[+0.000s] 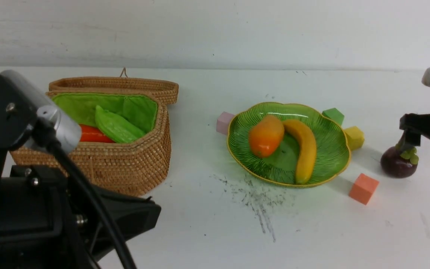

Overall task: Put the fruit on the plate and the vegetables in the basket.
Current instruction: Use the right arm to grab a mangosteen and put it into the right plate

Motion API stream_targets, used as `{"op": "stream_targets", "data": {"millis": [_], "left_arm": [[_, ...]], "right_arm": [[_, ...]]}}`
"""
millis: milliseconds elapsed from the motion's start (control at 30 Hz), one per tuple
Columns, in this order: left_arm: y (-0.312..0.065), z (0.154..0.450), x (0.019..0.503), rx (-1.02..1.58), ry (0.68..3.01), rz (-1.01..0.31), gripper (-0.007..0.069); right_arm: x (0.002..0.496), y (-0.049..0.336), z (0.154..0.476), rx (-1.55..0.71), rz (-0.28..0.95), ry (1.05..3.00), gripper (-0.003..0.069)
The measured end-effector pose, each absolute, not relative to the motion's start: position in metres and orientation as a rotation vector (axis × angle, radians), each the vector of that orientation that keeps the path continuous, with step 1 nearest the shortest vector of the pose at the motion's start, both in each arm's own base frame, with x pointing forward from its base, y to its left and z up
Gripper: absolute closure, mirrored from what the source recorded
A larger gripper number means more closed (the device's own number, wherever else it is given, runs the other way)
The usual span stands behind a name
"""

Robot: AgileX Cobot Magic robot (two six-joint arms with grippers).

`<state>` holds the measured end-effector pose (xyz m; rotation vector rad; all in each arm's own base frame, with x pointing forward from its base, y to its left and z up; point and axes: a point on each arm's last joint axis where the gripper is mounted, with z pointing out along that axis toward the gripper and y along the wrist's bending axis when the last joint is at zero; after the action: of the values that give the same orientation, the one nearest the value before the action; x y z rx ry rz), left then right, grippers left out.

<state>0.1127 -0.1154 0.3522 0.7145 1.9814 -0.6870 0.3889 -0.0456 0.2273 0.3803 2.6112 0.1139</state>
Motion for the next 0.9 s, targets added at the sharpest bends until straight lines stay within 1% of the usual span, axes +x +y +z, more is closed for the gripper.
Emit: {"op": "stream_targets", "data": {"millis": [267, 433, 567, 667, 700, 767, 900], "left_arm": [[-0.115, 0.35, 0.111, 0.728, 2.006, -0.691, 0.0638], [-0.115, 0.35, 0.111, 0.728, 2.009, -0.694, 0.0638], [-0.115, 0.35, 0.111, 0.731, 2.013, -0.694, 0.0638], [-0.115, 0.349, 0.11, 0.738, 2.024, -0.694, 0.0638], [-0.115, 0.349, 0.11, 0.738, 2.024, -0.694, 0.0638], [-0.115, 0.348, 0.11, 0.743, 2.031, -0.694, 0.0638], [-0.115, 0.348, 0.109, 0.746, 2.036, -0.693, 0.0636]], "right_arm": [[0.409, -0.049, 0.175, 0.397, 0.099, 2.638, 0.0043], [0.411, -0.05, 0.162, 0.372, 0.091, 2.669, 0.0086], [0.411, -0.05, 0.161, 0.354, 0.087, 2.673, 0.0095], [0.406, -0.047, 0.164, 0.371, 0.124, 2.758, 0.0095], [0.406, -0.047, 0.165, 0.372, 0.126, 2.755, 0.0095], [0.401, -0.044, 0.175, 0.389, 0.164, 2.797, 0.009], [0.396, -0.041, 0.208, 0.394, 0.203, 2.747, 0.0074]]}}
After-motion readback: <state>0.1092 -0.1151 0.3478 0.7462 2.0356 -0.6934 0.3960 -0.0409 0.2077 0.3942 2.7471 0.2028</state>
